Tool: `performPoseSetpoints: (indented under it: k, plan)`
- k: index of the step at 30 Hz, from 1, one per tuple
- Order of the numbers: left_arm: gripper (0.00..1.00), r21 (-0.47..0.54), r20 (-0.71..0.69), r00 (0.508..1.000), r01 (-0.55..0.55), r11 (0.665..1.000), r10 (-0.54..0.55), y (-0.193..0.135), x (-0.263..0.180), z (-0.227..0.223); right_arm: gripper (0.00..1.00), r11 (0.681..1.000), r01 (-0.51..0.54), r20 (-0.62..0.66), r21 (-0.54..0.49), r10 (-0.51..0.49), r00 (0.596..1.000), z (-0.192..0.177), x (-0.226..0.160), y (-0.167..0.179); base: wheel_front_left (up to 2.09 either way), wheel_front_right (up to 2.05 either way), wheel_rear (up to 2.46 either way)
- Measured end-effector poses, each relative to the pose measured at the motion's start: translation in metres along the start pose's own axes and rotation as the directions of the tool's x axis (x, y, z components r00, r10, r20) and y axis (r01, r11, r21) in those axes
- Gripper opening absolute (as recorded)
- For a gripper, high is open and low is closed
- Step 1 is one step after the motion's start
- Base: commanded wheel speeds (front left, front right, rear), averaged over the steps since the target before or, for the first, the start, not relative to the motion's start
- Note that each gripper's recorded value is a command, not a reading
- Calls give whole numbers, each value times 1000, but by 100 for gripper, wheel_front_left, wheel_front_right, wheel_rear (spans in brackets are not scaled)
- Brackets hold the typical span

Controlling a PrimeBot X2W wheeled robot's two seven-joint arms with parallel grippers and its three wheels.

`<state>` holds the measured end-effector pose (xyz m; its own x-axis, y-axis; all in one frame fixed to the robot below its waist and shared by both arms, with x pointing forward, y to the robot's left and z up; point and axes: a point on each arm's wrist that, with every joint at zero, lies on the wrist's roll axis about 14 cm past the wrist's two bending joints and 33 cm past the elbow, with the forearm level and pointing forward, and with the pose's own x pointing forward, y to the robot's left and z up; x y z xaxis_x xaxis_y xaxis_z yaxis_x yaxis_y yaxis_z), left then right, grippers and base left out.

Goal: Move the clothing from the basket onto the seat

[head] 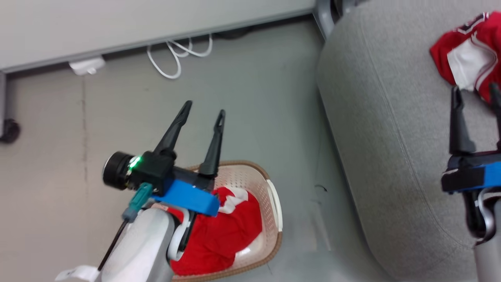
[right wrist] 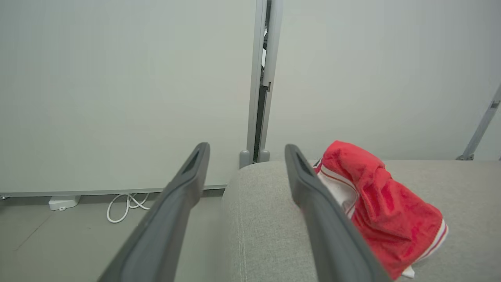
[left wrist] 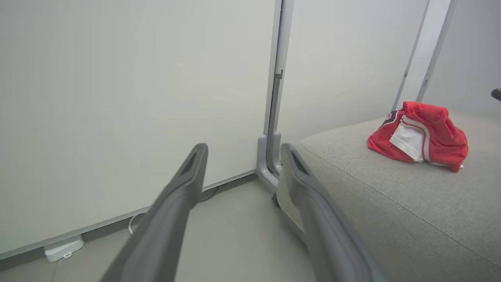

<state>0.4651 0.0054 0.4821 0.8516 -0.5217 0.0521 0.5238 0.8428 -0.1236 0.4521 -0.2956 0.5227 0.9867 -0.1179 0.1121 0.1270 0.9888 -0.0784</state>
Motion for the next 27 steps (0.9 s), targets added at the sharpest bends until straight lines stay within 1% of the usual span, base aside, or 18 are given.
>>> performPoseSetpoints:
  k: [7, 12, 20, 27]
  plan:
    - [100, 2, 64, 983, -171, 985, 170, 33, -43, 32, 100, 991, -112, 42, 73, 109, 993, 15, -19, 50, 0, 0, 0]
    - [100, 13, 83, 964, -255, 967, 253, 48, -77, 42, 100, 982, -153, 69, 110, 146, 987, 25, -35, 71, 0, 0, 0]
    - [100, 18, 111, 936, -338, 941, 334, 62, -117, 53, 100, 964, -224, 97, 144, 211, 973, 36, -61, 103, 0, 0, 0]
    - [100, 24, 108, 921, -379, 925, 375, 67, -142, 51, 100, 954, -250, 82, 162, 240, 967, 31, -77, 118, 0, 0, 0]
